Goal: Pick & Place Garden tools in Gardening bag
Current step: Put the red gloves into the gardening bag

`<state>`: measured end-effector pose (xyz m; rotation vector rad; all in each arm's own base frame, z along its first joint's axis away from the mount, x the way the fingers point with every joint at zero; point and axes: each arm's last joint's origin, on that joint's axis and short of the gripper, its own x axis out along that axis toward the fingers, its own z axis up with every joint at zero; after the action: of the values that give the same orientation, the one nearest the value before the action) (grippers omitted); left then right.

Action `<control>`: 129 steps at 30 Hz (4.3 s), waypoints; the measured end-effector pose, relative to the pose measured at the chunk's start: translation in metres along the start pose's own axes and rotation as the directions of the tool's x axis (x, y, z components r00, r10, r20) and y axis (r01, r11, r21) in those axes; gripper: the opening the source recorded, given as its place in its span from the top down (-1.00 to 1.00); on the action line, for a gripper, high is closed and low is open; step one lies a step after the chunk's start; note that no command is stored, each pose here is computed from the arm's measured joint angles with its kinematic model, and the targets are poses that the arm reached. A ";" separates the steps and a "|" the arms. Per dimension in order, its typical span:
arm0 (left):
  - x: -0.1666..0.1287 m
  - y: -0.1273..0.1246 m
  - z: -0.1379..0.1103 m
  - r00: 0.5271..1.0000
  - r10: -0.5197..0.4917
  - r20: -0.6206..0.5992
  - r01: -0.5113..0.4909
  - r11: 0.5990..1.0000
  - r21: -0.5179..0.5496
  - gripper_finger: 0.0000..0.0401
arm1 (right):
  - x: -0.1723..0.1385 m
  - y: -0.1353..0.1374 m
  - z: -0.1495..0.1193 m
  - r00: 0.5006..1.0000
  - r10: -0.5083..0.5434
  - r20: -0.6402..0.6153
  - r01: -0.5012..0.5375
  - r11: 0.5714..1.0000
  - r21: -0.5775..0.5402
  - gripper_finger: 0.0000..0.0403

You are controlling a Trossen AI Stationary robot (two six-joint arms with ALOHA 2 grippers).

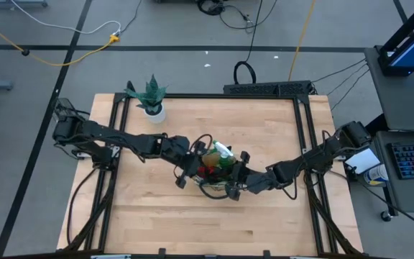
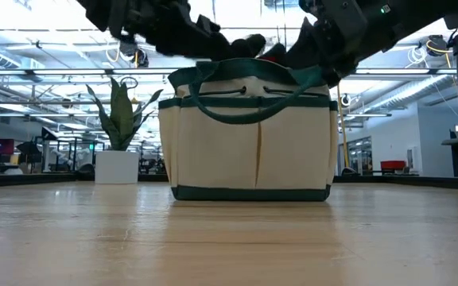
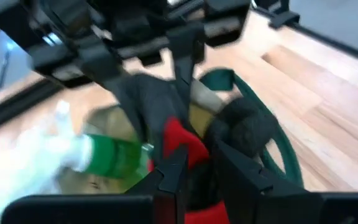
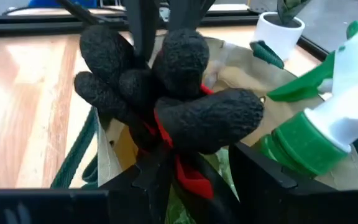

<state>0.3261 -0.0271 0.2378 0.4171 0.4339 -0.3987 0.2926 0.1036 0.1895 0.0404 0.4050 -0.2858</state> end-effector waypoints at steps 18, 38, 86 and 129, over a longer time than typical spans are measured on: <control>0.042 0.008 -0.035 0.996 0.046 -0.075 -0.052 0.996 -0.074 0.57 | -0.005 0.012 0.001 0.987 0.160 0.001 -0.159 0.981 -0.111 0.29; 0.032 0.010 -0.025 0.999 0.043 -0.022 -0.046 0.986 -0.158 0.57 | 0.007 -0.008 0.008 0.999 0.025 0.038 -0.021 0.994 -0.103 0.36; 0.003 -0.006 0.008 0.990 -0.096 0.104 0.109 0.986 -0.128 0.57 | 0.011 -0.009 0.008 0.975 0.223 -0.017 -0.220 0.945 -0.242 0.03; 0.003 -0.001 0.006 0.977 0.209 -0.040 -0.212 0.970 -0.115 0.57 | 0.002 -0.004 0.041 0.824 0.521 0.222 -0.475 0.849 -0.230 0.96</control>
<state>0.3301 -0.0318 0.2410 0.3494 0.4333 -0.1599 0.3090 0.0950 0.2264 -0.0563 0.1247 0.2669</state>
